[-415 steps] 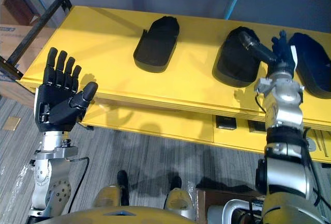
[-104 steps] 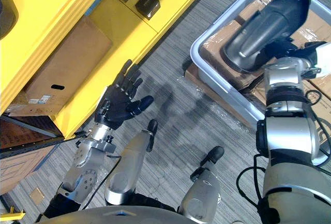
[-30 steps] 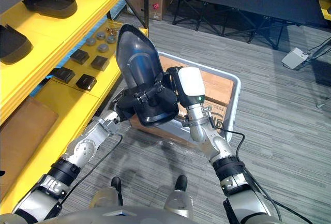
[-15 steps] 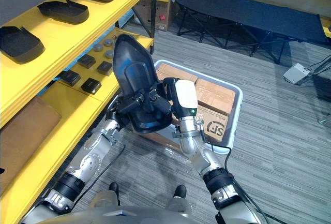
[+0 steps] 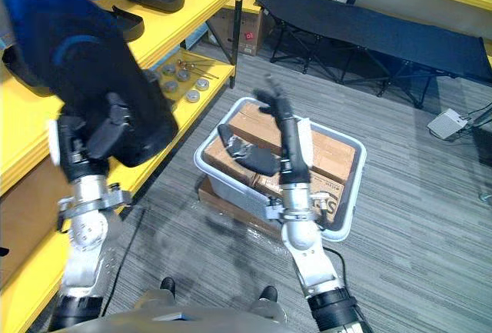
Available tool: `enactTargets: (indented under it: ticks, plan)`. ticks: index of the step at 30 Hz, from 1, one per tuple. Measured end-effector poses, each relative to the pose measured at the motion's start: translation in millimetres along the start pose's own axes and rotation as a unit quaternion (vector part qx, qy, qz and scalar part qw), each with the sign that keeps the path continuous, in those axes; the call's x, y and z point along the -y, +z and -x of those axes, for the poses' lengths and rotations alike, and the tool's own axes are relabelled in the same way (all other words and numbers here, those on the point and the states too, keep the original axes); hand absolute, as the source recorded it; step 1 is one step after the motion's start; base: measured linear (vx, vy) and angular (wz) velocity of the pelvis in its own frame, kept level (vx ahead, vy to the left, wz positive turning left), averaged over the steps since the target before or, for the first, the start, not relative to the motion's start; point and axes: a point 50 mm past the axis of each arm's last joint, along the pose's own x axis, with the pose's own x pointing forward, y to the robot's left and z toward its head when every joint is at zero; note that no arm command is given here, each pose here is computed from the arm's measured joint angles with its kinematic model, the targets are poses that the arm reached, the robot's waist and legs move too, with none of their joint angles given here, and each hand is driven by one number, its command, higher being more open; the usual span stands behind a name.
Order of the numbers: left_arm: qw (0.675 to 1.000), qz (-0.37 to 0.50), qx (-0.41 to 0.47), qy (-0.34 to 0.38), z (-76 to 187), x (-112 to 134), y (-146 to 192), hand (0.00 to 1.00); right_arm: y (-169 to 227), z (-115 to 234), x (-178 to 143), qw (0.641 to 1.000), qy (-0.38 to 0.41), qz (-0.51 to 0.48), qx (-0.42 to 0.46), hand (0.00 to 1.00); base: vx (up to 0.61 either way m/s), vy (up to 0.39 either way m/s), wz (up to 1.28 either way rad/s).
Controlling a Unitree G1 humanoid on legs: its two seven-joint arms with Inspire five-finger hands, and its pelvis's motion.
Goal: Walk over and take three plastic housings, then place them on the shelf
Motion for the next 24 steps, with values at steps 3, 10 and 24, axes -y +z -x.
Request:
enactTargets:
  ticks: [3, 10, 24]
  plan:
    - [0.993, -0.111, 0.02, 0.037, 8, -19, 0, 0.0, 16, 4, 45, 0.996, -0.078, -0.028, 0.024, 1.0, 0.0, 0.002, -0.01]
    - [0.984, -0.138, 0.011, 0.11, 26, -56, 14, 0.0, 17, 55, 95, 0.975, -0.197, -0.106, -0.002, 1.0, 0.01, 0.009, -0.11]
    - [0.96, -0.101, -0.042, 0.257, 59, -105, 18, 0.0, -44, 54, 21, 0.957, -0.051, -0.207, -0.194, 1.0, 0.01, -0.016, 0.48]
